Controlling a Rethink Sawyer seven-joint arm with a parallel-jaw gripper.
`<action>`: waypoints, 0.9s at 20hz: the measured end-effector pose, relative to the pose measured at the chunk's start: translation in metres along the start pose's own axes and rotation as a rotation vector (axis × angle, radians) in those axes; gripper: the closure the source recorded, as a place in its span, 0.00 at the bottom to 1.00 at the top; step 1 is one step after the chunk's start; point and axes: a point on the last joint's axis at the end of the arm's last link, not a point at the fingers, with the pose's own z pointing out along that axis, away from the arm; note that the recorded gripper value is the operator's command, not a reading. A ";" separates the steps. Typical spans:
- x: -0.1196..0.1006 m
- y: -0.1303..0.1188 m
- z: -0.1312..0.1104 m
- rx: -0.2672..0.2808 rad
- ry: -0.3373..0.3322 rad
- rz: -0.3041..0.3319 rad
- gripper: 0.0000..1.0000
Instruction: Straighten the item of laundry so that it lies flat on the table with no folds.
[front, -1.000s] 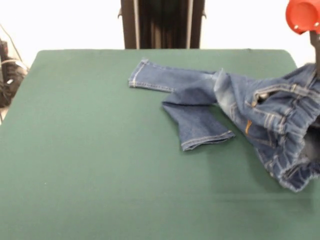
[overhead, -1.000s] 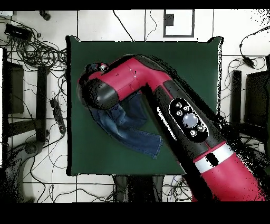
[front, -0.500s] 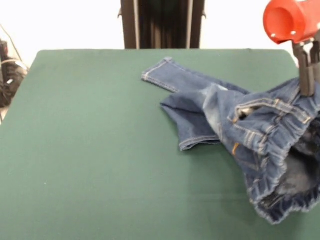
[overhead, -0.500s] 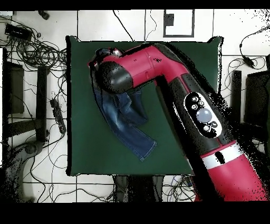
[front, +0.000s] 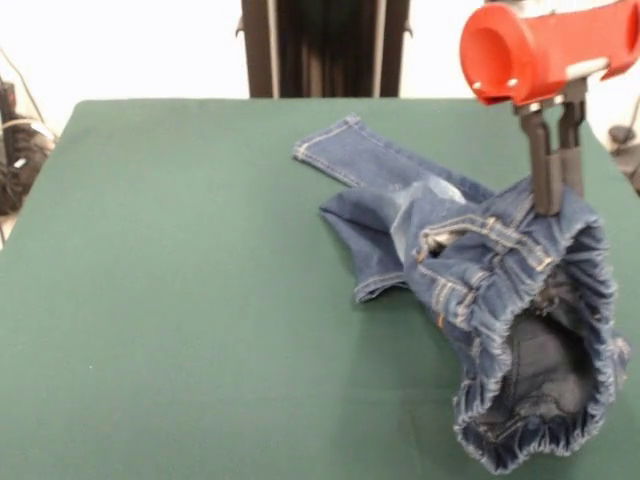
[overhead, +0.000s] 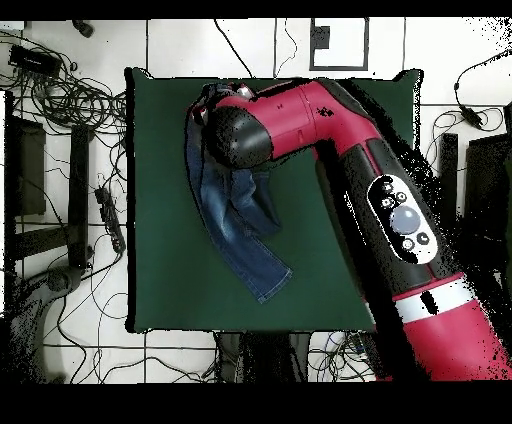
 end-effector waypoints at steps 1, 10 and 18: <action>0.003 -0.002 0.001 0.003 0.005 0.003 1.00; 0.032 -0.014 0.023 0.012 0.062 0.027 1.00; 0.041 -0.022 0.034 0.015 0.076 0.047 1.00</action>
